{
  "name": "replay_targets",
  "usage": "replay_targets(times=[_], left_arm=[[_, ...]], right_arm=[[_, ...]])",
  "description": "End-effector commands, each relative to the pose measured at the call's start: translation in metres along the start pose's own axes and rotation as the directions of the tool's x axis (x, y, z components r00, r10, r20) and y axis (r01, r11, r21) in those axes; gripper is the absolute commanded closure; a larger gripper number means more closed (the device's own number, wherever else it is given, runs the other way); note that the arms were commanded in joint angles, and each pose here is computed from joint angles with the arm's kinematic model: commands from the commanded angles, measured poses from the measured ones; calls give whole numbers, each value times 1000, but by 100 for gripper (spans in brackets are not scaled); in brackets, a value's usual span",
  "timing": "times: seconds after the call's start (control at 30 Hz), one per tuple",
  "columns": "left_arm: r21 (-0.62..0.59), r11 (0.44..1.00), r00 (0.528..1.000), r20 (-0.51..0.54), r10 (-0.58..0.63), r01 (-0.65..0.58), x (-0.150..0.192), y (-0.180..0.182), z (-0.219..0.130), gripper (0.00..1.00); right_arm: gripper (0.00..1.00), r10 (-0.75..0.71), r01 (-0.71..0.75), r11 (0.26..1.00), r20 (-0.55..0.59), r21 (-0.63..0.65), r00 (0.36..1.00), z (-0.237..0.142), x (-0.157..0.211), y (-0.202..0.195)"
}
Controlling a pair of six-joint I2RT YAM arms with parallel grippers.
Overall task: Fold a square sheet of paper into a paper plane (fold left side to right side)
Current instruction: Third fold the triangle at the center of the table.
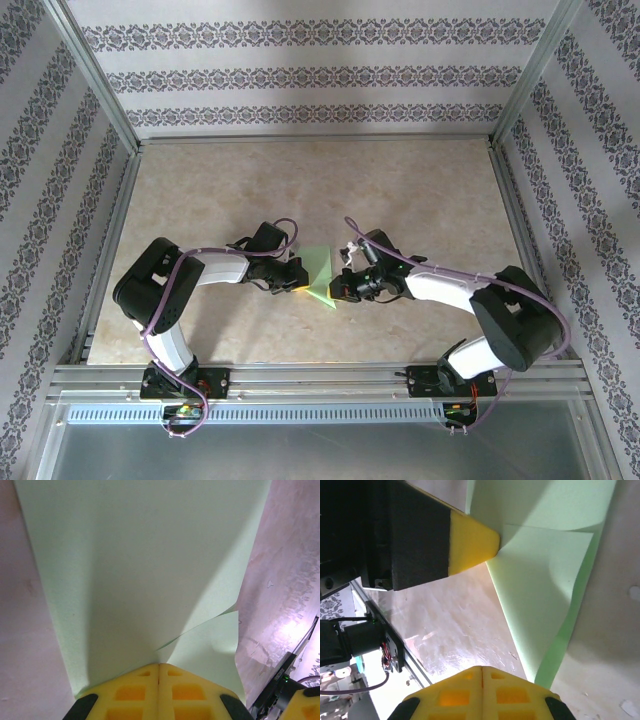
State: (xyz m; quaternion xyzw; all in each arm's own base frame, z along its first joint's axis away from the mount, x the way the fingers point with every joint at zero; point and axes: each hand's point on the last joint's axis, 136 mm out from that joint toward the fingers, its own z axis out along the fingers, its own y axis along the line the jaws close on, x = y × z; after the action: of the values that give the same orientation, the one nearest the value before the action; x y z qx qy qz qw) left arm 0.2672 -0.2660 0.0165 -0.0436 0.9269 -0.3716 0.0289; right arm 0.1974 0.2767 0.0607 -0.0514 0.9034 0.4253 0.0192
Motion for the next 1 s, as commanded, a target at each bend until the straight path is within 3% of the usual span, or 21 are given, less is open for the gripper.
replay_targets(times=[0.0,0.97], left_arm=[[-148,988,999,-18,-39,36,11,36,7,95],[-155,987,999,-24,-37,33,11,36,6,95]], right_arm=[[100,18,-20,999,-48,-41,999,9,8,5],[100,64,-57,996,-112,65,992,35,27,-29]])
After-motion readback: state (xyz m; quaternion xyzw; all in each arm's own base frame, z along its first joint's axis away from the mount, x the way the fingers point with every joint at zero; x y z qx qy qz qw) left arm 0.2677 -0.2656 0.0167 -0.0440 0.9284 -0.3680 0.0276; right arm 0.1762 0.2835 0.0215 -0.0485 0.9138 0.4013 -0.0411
